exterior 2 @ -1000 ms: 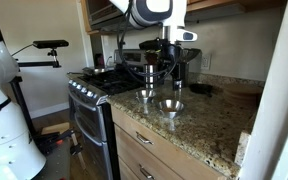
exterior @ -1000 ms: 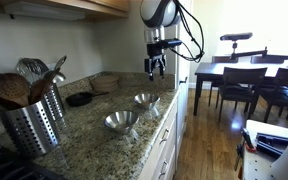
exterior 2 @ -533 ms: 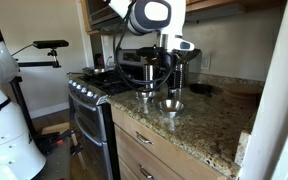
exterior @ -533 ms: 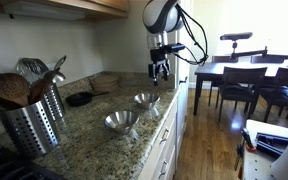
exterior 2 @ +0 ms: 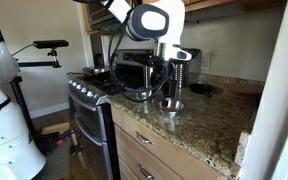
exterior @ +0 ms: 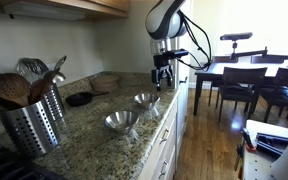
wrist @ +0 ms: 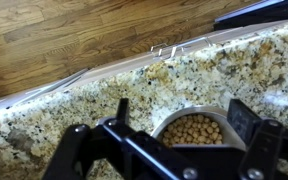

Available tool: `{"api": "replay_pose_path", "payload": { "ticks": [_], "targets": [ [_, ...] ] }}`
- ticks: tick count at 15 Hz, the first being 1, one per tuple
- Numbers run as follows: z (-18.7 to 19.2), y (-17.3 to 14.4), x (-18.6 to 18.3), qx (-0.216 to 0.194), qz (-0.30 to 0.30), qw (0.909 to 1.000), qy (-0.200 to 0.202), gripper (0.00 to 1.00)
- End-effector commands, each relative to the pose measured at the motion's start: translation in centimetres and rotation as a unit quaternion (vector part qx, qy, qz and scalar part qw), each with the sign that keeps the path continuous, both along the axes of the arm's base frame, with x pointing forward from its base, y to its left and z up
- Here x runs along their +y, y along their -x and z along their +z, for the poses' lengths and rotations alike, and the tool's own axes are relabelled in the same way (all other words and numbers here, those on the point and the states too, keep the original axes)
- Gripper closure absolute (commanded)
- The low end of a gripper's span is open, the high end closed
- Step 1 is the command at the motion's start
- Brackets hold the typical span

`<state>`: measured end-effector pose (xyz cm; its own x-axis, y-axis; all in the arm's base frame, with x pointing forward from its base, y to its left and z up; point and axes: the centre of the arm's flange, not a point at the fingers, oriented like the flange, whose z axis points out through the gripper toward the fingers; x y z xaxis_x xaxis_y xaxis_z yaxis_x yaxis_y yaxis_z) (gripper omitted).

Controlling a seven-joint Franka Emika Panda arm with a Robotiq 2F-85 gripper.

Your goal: Pour the contents in the bowl on the right into the bowl on the left

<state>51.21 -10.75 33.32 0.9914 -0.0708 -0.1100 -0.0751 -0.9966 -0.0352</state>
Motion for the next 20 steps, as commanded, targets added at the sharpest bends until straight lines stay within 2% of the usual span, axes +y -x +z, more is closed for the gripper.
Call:
{"api": "replay_pose_path", "payload": {
  "ticks": [1, 7, 13, 20],
  "targets": [
    [-1.7, 0.1, -0.8, -0.012, -0.001, 0.9999, 0.002, 0.0],
    [-4.1, -1.7, -2.5, -0.019, -0.011, 0.9996, 0.015, 0.0],
    [-2.8, -4.8, -4.1, -0.04, -0.016, 0.9987, 0.027, 0.0],
    [-3.5, -6.3, -3.0, -0.041, -0.01, 0.999, 0.016, 0.0]
  ]
}}
